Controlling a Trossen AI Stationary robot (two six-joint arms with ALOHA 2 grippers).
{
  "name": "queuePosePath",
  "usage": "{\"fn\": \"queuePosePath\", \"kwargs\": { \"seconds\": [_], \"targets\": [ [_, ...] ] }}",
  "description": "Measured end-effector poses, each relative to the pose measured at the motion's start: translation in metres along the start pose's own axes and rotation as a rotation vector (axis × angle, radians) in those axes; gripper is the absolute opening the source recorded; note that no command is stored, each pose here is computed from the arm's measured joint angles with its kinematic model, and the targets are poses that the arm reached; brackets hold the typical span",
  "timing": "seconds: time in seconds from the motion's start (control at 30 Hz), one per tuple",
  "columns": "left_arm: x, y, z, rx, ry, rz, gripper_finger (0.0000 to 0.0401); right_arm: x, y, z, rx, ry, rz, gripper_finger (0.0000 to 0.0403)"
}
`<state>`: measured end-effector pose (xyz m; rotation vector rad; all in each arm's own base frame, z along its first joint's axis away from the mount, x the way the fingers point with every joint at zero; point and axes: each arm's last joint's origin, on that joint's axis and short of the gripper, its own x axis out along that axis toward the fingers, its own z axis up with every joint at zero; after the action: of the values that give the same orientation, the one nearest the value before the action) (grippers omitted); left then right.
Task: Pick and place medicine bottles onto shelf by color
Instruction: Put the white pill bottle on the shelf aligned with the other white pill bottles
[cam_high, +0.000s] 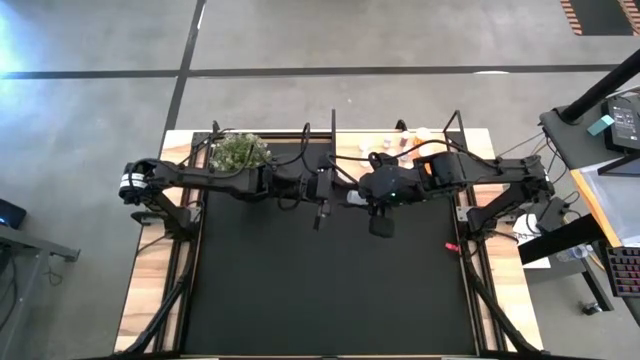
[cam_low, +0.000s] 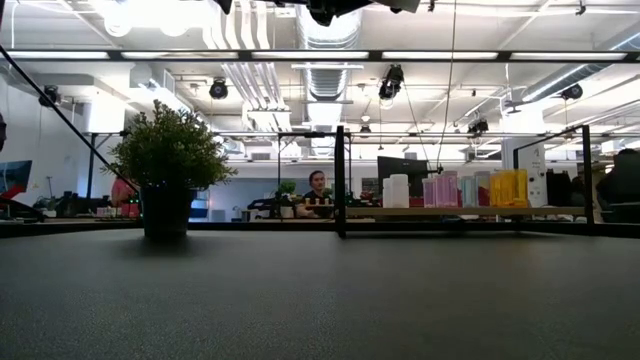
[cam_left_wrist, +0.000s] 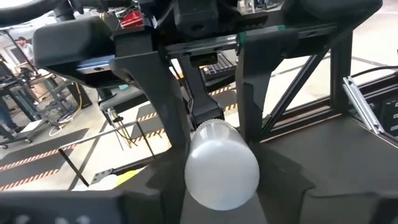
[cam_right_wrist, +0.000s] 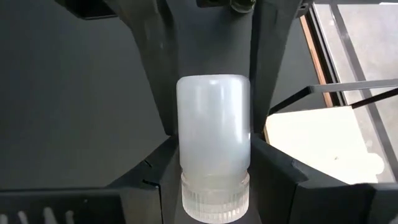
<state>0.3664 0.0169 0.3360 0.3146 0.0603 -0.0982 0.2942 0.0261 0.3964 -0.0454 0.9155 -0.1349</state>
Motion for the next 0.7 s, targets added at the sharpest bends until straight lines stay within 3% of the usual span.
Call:
{"fn": "queuePosePath", "kwargs": {
  "seconds": [0.1,0.3,0.6,0.7],
  "targets": [
    [0.000,0.000,0.000,0.000,0.000,-0.002,0.0122,0.000,0.000,0.000,-0.002,0.000,-0.001,0.0146],
    [0.000,0.000,0.000,-0.001,0.001,-0.004,0.0122,0.000,0.000,0.000,0.024,-0.002,-0.008,0.0154],
    [0.000,0.001,-0.001,-0.003,0.011,0.002,0.0130,-0.003,-0.001,-0.003,0.086,0.027,-0.004,0.0232],
    [-0.001,0.003,-0.002,-0.004,0.014,0.012,0.0129,-0.015,-0.003,-0.008,0.118,0.097,0.024,0.0254]
  ]
}}
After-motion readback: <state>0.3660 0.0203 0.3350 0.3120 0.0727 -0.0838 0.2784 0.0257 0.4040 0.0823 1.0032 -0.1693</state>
